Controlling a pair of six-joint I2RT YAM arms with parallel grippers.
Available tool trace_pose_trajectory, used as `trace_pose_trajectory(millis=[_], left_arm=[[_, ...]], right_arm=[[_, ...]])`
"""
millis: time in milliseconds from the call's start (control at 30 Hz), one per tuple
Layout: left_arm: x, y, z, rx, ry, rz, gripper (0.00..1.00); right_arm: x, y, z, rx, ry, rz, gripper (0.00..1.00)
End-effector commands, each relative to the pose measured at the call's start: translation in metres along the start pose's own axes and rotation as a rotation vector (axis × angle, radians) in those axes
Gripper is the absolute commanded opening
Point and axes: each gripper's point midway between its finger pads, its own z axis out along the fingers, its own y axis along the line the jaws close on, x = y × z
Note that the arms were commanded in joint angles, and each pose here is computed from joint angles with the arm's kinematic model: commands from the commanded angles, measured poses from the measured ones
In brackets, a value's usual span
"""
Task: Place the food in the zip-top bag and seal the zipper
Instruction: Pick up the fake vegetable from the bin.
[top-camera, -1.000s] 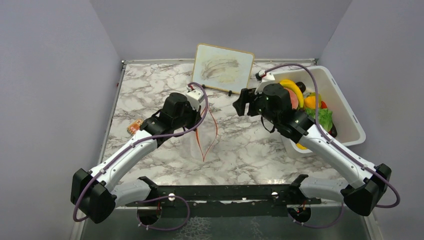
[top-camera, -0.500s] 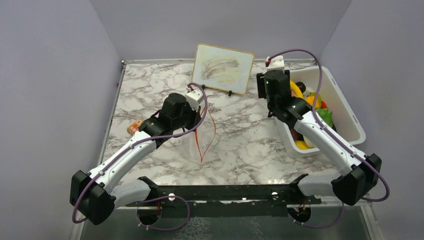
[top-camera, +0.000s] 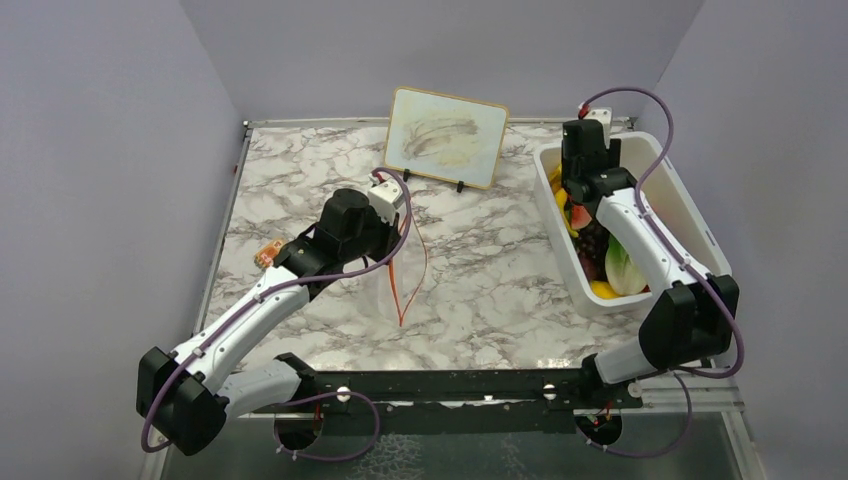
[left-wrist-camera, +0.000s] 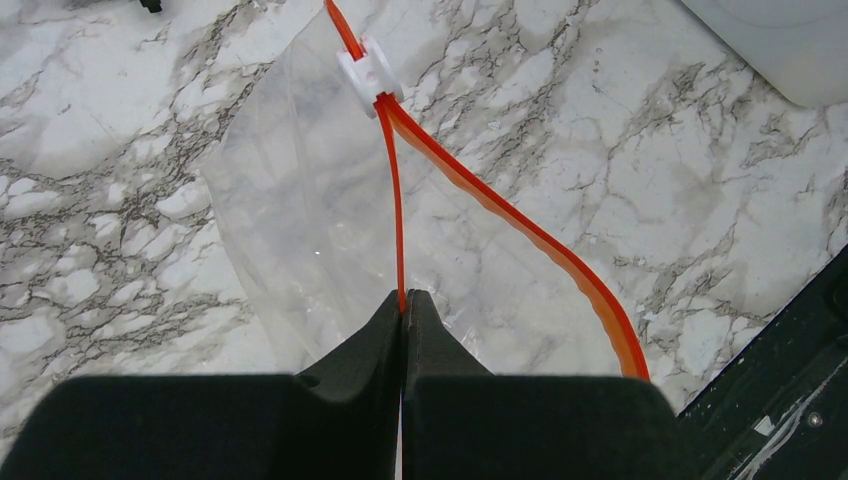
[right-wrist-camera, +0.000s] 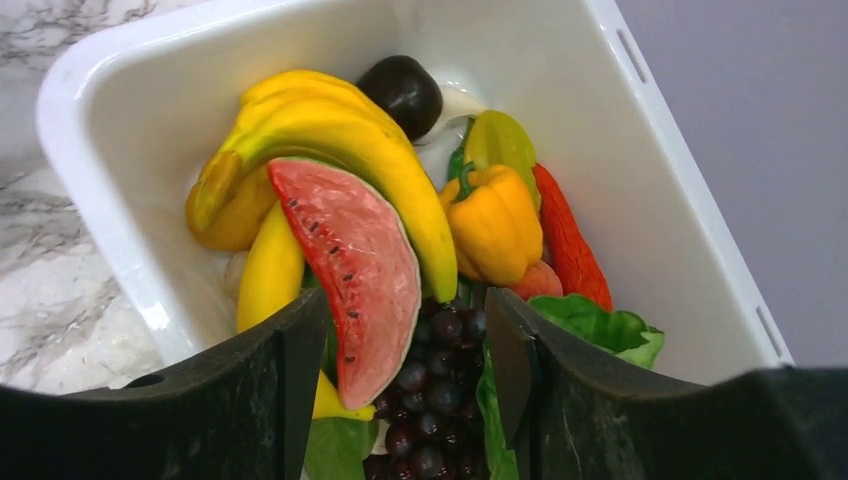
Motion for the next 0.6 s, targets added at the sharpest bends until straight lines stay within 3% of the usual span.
trace_pose_trajectory(millis=[0,267,400,567], left_arm=[[-0.009,-0.004,-0.004,0.024,-0.042,0.012,0.00],[-0.007,-0.004,-0.003,0.023,-0.041,0.000,0.00],[-0.009,-0.007,-0.003,0.034,-0.042,-0.003,0.00],[-0.011,-0.004,-0.008,0.017,-0.061,0.000,0.00]], right_arm=[[0.009,-0.039,0.002,0.113,0.044,0.080,0.62],[0.047,-0.092,0.021,0.217,0.219,0.184,0.84],[0.071,-0.098,0.021,0.274,0.333,0.185,0.88],[0.083,-0.102,0.010,0.288,0.359,0.228,0.92]])
